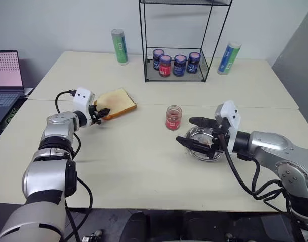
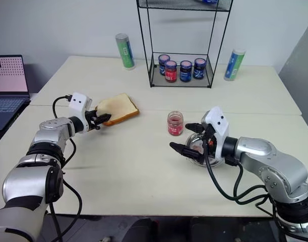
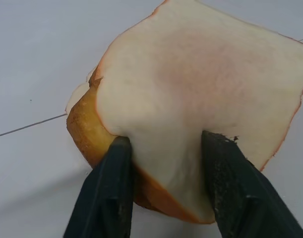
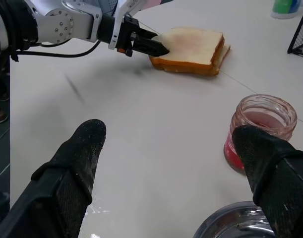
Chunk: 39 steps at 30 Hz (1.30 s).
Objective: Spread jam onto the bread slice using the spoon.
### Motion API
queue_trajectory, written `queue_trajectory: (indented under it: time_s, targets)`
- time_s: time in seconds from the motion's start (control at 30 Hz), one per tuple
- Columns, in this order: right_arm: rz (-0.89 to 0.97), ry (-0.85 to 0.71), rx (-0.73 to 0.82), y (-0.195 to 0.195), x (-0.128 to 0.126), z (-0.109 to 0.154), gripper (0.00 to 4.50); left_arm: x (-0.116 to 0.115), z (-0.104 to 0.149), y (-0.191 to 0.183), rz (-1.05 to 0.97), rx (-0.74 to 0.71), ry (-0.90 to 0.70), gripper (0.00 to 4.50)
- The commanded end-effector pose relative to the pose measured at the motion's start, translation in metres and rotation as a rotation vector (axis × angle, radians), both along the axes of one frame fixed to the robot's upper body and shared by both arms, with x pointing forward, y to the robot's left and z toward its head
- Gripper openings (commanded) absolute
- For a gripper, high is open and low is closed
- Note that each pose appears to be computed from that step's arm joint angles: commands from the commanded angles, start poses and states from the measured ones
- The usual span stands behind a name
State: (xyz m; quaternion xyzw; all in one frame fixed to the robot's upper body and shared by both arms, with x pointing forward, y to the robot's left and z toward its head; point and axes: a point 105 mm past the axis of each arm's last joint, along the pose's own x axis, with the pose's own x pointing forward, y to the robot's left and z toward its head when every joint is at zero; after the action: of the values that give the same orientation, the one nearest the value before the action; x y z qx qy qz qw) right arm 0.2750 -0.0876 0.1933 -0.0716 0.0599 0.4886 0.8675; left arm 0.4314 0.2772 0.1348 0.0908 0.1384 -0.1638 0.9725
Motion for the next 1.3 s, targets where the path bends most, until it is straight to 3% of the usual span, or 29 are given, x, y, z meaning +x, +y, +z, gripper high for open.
queue_trajectory:
  time_s: [0.03,0.07,0.17,0.27,0.4,0.57,0.73,0.83,0.9,1.0,1.17,1.3]
  targets:
    - [-0.021,-0.066,0.018,-0.002,0.002,0.013,4.50,0.007,0.039,0.001,-0.007,0.014,-0.135,1.04]
    - [-0.023,-0.068,0.017,-0.003,0.002,0.013,4.50,0.007,0.044,0.001,-0.012,0.024,-0.150,0.86]
    - [-0.030,-0.070,0.015,-0.005,0.004,0.013,4.50,0.007,0.060,-0.006,-0.066,0.024,-0.202,0.86]
    - [-0.054,-0.068,0.001,-0.015,0.004,0.014,4.50,-0.001,0.097,-0.026,-0.198,-0.092,-0.267,0.86]
    - [-0.075,-0.047,-0.013,-0.033,0.000,0.017,4.50,-0.038,0.110,-0.057,-0.450,-0.211,-0.148,0.86]
    - [-0.116,0.039,-0.029,-0.063,-0.019,0.016,4.50,-0.127,0.071,-0.088,-0.740,-0.365,0.246,0.86]
    - [-0.189,0.066,-0.014,-0.077,-0.027,0.015,4.50,-0.181,0.015,-0.109,-0.823,-0.316,0.488,0.86]
    - [-0.214,0.081,-0.007,-0.077,-0.032,0.010,4.50,-0.179,-0.014,-0.122,-0.809,-0.249,0.494,0.86]
    - [-0.217,0.089,-0.002,-0.076,-0.033,0.009,4.50,-0.175,-0.020,-0.130,-0.820,-0.253,0.475,0.86]
    - [-0.236,0.102,-0.005,-0.078,-0.035,0.004,4.50,-0.140,-0.033,-0.146,-0.720,-0.254,0.381,0.86]
    - [-0.274,0.113,-0.015,-0.084,-0.038,0.000,4.50,-0.110,-0.046,-0.157,-0.614,-0.221,0.303,0.86]
    - [-0.286,0.116,-0.015,-0.086,-0.039,-0.001,4.50,-0.112,-0.048,-0.165,-0.656,-0.237,0.323,0.86]
